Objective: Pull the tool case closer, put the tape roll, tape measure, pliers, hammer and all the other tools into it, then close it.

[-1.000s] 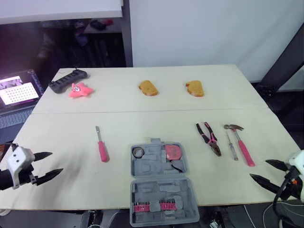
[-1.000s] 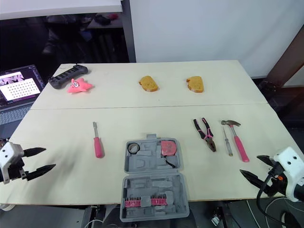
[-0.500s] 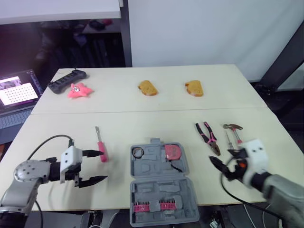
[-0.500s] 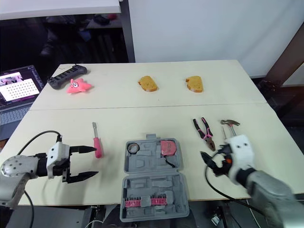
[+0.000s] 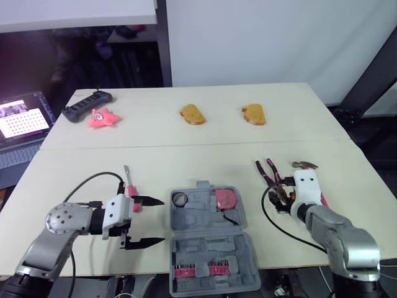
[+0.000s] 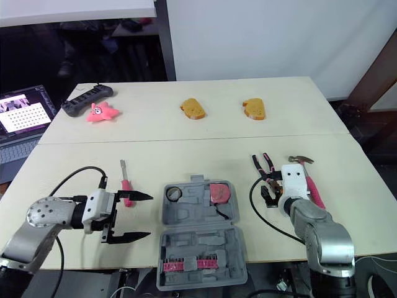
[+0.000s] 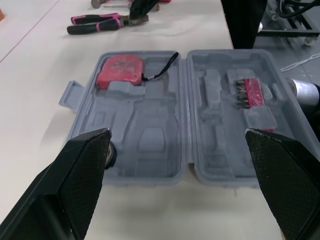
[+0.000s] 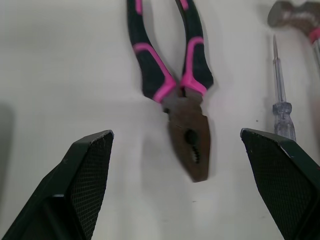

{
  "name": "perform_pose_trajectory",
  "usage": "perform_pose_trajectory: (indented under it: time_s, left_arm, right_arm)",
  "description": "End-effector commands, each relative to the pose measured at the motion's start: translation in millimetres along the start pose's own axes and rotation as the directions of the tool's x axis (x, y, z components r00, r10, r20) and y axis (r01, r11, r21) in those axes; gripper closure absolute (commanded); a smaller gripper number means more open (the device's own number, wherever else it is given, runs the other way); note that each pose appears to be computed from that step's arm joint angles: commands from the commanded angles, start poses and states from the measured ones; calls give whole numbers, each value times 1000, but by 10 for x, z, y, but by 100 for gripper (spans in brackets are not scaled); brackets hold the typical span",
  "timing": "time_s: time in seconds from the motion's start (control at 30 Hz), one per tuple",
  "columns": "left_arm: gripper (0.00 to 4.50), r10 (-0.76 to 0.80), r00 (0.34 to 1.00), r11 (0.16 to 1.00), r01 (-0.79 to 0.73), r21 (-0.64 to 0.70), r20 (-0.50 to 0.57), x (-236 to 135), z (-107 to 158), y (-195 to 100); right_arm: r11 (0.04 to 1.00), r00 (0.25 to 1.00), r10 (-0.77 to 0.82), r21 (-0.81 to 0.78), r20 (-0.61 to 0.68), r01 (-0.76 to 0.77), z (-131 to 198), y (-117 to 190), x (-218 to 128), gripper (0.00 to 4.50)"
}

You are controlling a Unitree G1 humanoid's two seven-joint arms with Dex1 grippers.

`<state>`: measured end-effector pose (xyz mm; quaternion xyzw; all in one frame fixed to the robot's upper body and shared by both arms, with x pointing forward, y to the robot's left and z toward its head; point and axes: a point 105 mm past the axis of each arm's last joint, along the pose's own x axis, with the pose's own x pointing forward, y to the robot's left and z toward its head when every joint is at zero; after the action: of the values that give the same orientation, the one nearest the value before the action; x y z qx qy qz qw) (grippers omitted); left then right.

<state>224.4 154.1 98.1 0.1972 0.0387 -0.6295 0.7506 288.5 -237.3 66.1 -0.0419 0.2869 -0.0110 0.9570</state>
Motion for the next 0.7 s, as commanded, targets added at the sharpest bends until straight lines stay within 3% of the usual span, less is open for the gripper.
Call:
perform_pose_trajectory:
  time_s: [0.03, 0.63, 0.7]
  left_arm:
    - [0, 18, 1000, 999, -18, 41, 15, 53, 88, 13]
    - [0, 84, 996, 996, -85, 19, 21, 145, 131, -100]
    - [0, 88, 996, 996, -88, 20, 20, 143, 139, -97]
  right_arm:
    - [1000, 999, -20, 3, -33, 20, 51, -118, 45, 14]
    - [997, 983, 55, 54, -173, -46, 65, -26, 345, 14]
    - [997, 981, 62, 63, -181, -51, 49, -12, 366, 72]
